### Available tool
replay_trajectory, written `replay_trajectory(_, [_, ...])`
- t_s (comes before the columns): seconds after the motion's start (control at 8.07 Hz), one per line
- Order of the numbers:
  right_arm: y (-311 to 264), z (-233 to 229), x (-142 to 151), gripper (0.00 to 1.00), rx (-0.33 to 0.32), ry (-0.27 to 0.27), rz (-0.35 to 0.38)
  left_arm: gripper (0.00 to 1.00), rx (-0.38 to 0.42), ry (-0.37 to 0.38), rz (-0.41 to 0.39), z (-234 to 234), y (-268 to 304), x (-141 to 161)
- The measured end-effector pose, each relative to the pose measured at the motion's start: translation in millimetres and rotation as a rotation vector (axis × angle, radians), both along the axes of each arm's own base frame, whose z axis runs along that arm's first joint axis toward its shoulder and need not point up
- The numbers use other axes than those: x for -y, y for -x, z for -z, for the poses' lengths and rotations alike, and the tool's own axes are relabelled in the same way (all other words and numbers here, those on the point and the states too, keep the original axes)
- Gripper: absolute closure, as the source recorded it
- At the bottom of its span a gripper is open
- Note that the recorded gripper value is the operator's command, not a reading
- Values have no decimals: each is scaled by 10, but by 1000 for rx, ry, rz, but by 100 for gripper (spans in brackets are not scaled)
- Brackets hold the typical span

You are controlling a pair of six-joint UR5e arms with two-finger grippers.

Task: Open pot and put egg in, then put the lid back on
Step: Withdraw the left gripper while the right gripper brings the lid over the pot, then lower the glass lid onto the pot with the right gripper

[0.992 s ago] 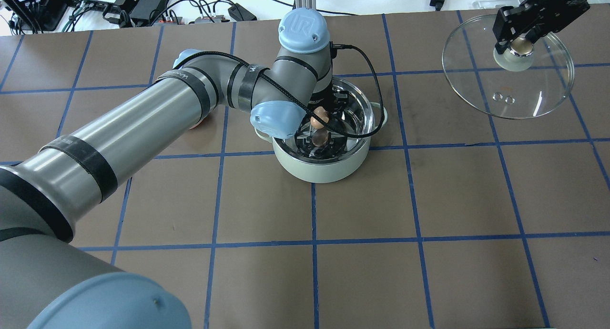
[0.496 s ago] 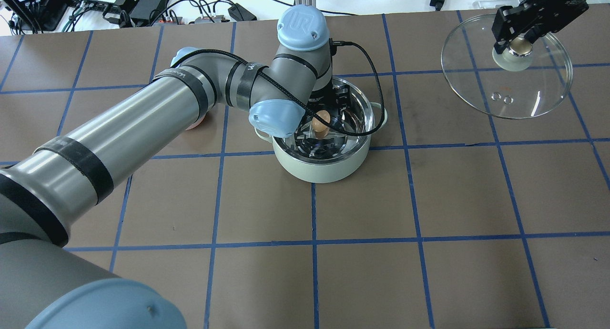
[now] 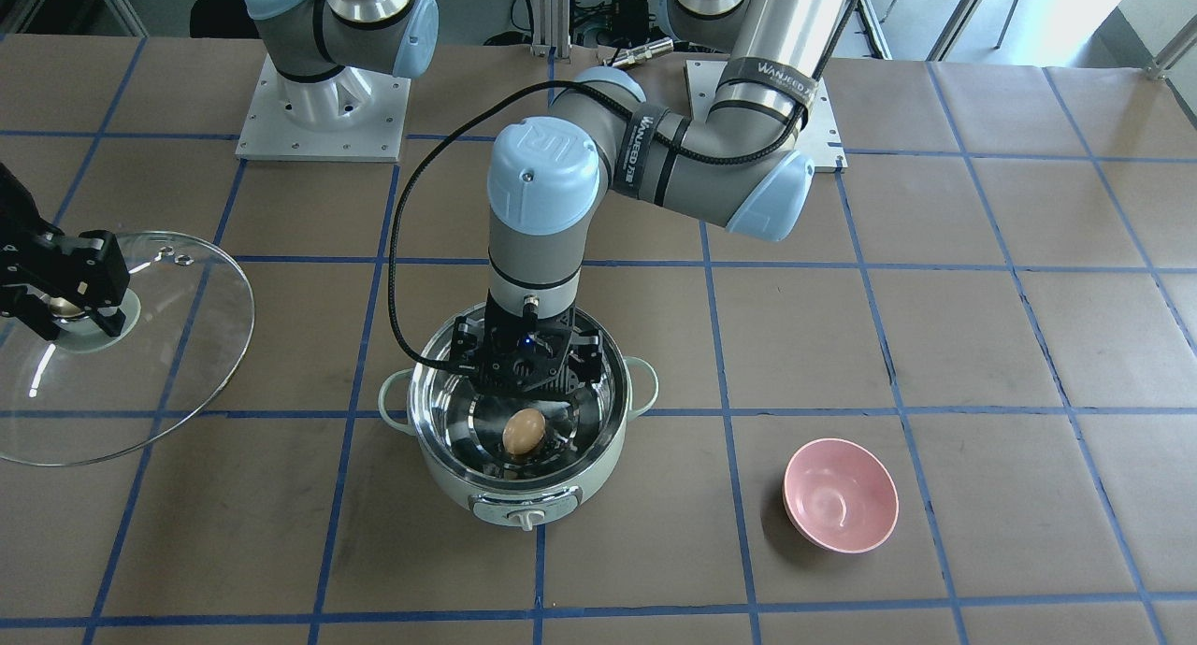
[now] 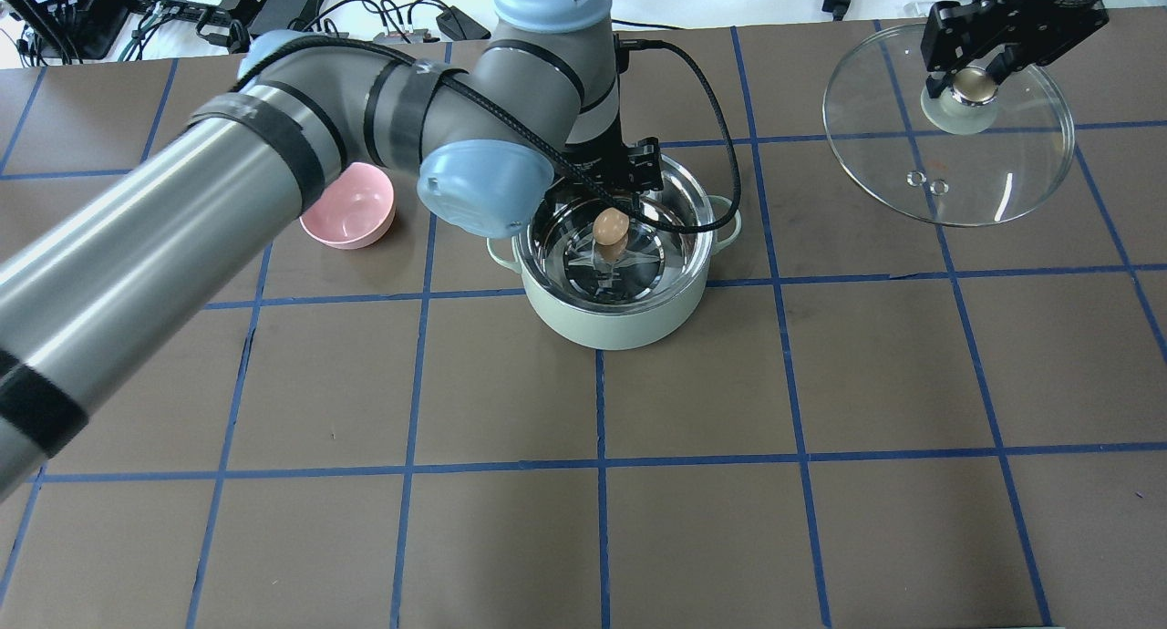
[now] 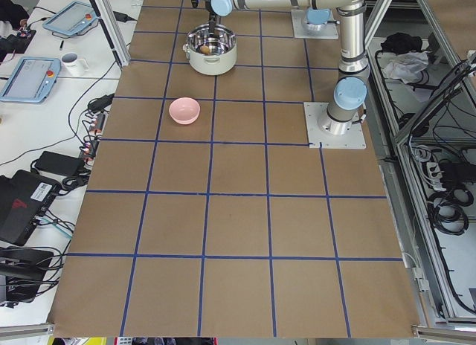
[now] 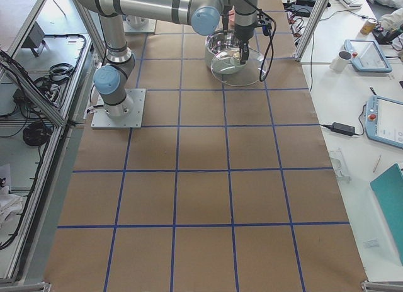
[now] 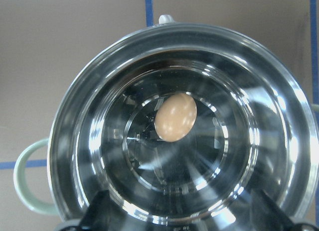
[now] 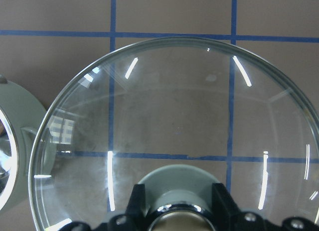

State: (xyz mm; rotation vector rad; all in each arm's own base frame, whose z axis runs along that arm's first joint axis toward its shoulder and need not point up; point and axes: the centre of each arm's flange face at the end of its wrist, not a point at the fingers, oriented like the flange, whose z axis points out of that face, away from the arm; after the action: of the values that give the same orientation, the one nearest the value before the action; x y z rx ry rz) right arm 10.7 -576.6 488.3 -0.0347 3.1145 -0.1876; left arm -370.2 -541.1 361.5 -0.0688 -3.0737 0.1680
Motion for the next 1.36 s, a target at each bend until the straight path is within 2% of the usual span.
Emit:
replay_trajectory(0.25, [-328,-11,-12,94,13,2,44,0,8,-56,-51,-667,-466,-207])
replay_trajectory(0.5, [-933,26,-8,94,27,24,83,0,-15,-118,-119,-1215,-1136,-378])
replay_trajectory(0.62, [-1267,83,-3,94,36,35,101,0,19,-137,-124,-1408,-1390,-520])
replay_trajectory(0.87, [-1887,264,-22,94,58,33,138,0,81,-176,-61,-1456,-1729,-598])
replay_trajectory(1.36, [-2880,819,-41,94,101,7,220,0,78,-180,-33,-1428,-2190,-438])
